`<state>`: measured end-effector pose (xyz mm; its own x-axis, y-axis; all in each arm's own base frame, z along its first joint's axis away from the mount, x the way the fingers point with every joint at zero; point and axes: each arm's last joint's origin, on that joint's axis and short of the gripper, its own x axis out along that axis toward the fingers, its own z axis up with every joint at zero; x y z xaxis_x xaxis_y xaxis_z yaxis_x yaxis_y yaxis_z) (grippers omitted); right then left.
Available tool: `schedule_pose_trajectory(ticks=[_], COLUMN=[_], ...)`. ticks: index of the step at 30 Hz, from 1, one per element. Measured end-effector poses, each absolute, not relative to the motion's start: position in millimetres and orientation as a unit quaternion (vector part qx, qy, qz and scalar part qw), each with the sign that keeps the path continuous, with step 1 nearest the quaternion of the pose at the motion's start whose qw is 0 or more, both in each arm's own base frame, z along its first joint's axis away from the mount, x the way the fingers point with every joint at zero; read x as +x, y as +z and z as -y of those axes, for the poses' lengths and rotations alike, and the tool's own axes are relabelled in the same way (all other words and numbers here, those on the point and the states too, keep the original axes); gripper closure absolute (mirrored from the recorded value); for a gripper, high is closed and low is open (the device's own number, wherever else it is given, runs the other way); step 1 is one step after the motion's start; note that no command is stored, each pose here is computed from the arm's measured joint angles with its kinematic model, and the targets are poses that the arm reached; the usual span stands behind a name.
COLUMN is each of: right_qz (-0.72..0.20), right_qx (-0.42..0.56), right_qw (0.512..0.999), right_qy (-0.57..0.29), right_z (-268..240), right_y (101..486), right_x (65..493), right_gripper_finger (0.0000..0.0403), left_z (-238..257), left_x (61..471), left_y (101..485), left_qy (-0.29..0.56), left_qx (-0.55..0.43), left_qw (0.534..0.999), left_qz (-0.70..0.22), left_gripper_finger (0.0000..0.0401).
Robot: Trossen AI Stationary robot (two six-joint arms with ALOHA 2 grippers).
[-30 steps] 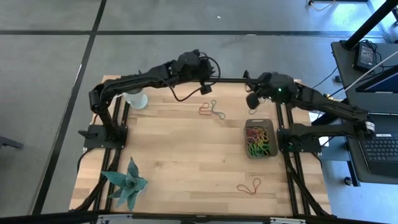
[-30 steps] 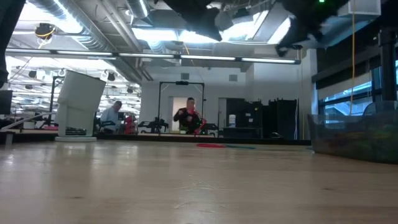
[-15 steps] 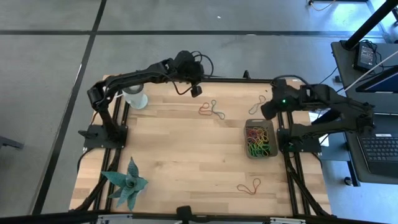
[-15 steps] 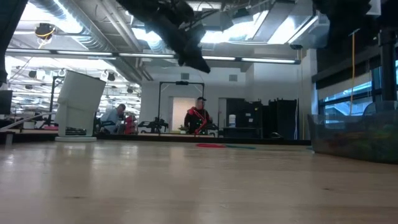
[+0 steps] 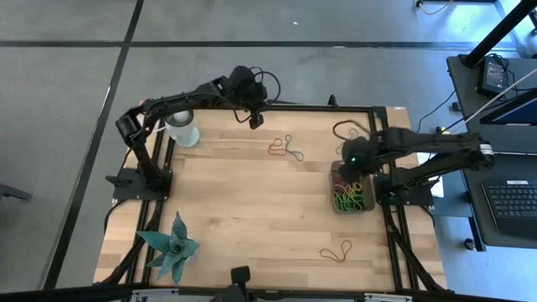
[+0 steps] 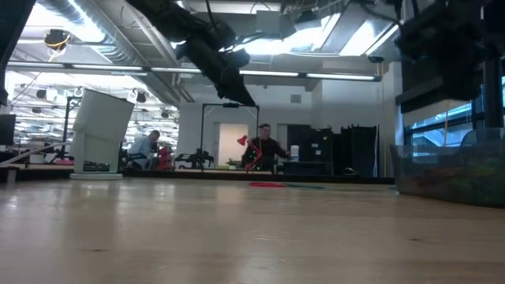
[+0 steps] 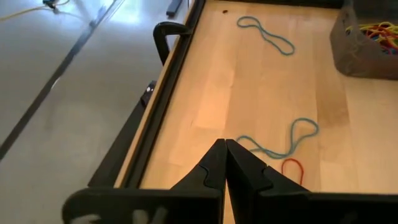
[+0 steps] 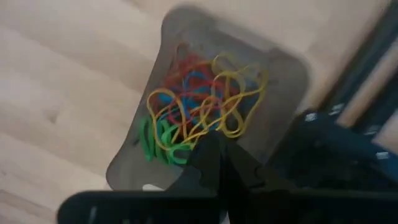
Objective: Pick and place rubber bands into bin
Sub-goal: Put the black rubber band into the black bin, then put the red rubber band into the black bin
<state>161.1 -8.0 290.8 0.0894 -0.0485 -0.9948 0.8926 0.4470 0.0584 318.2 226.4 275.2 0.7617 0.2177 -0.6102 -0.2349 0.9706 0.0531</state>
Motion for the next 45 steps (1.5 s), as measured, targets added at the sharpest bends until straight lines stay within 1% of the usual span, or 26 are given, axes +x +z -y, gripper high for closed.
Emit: schedule_pose_trajectory(ticks=[8, 12, 17, 20, 25, 27, 32, 37, 42, 45], right_qz=[-0.567, -0.558, -0.556, -0.561, -0.565, -0.569, -0.574, -0.564, -0.538, -0.527], right_qx=[0.432, 0.445, 0.451, 0.448, 0.444, 0.436, 0.402, 0.365, 0.354, 0.348], right_qw=[0.613, 0.610, 0.602, 0.598, 0.597, 0.604, 0.642, 0.678, 0.713, 0.729], right_qy=[-0.340, -0.345, -0.353, -0.356, -0.356, -0.348, -0.312, -0.298, -0.279, -0.265], right_z=[5, 4, 4, 4, 4, 4, 5, 6, 6, 6], right_y=[228, 202, 182, 176, 174, 175, 193, 218, 232, 237], right_x=[171, 169, 164, 161, 159, 159, 160, 150, 138, 131], right_gripper_finger=[0.0402, 0.0403, 0.0402, 0.0391, 0.0358, 0.0343, 0.0308, 0.0279, 0.0257, 0.0248], left_z=[-230, -230, -229, -226, -220, -216, -203, -183, -152, -131], left_x=[315, 315, 317, 318, 323, 326, 337, 351, 367, 375], left_y=[275, 276, 276, 276, 276, 276, 279, 283, 282, 282], left_qy=[0.102, 0.100, 0.097, 0.099, 0.098, 0.098, 0.095, 0.096, 0.141, 0.150], left_qx=[0.004, 0.008, 0.013, -0.001, -0.026, -0.039, -0.064, -0.075, -0.044, -0.024], left_qw=[0.942, 0.942, 0.943, 0.943, 0.944, 0.945, 0.949, 0.954, 0.947, 0.945], left_qz=[-0.321, -0.319, -0.318, -0.317, -0.313, -0.311, -0.294, -0.273, -0.285, -0.290], left_gripper_finger=[0.0398, 0.0398, 0.0398, 0.0398, 0.0398, 0.0398, 0.0398, 0.0398, 0.0398, 0.0398])
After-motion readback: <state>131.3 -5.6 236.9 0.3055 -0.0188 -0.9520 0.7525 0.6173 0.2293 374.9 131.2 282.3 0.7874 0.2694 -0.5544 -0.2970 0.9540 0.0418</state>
